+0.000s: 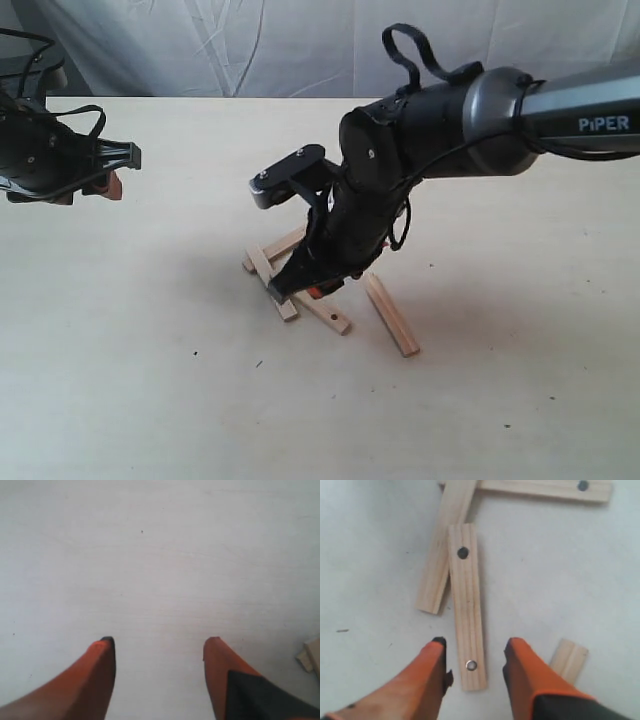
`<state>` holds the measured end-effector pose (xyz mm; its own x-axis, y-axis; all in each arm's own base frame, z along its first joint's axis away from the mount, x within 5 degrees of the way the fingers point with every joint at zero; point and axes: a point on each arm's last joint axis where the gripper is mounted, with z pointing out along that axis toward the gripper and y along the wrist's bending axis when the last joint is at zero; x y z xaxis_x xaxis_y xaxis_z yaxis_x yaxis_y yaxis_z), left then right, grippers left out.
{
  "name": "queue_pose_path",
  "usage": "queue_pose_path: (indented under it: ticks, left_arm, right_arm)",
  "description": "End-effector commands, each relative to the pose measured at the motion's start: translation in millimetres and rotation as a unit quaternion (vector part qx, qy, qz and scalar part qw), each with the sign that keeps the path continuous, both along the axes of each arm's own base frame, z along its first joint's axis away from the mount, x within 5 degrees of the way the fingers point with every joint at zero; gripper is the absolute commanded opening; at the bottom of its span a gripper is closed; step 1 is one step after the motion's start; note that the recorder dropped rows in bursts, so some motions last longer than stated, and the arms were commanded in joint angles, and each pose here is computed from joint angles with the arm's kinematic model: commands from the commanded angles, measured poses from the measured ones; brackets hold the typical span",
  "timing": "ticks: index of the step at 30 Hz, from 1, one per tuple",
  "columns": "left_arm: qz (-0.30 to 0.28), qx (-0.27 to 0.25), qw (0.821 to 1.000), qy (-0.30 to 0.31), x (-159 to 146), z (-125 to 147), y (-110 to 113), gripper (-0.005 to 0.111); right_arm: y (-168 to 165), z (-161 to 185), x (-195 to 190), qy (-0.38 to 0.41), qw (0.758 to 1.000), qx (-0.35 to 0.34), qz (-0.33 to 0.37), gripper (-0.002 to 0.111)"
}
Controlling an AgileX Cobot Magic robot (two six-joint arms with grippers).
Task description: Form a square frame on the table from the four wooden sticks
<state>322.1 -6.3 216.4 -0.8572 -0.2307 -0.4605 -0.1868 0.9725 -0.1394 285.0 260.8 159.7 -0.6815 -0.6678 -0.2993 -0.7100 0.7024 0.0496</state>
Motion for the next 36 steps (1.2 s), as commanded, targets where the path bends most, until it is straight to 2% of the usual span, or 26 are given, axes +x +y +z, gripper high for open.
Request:
queue_pose_path:
  ticks: [1, 6, 9, 23, 36]
  left_arm:
    - [-0.004, -0.003, 1.0, -0.002, -1.5, 1.7, -3.6, 0.052]
    - [-0.01, 0.001, 1.0, -0.003, -1.5, 1.7, -6.3, 0.052]
    - [-0.01, 0.001, 1.0, -0.003, -1.5, 1.7, -6.3, 0.052]
    - [-0.012, 0.003, 1.0, -0.001, -1.8, 1.5, -6.1, 0.052]
    - [-0.015, 0.008, 1.0, 0.0, -1.9, 1.4, -5.5, 0.052]
  right_arm:
    - [-12.3, -2.3, 13.2, 0.037, 0.996, 0.036, -0.078, 0.039]
    - [-2.5, -9.5, 5.6, 0.073, 0.995, 0.063, -0.034, 0.039]
    - [1.4, -8.6, 6.0, 0.072, 0.993, 0.085, -0.035, 0.039]
    - [2.5, -44.3, 13.1, 0.07, 0.995, 0.06, -0.038, 0.039]
    - [1.2, -45.2, 17.1, 0.043, 0.998, 0.05, -0.025, 0.039]
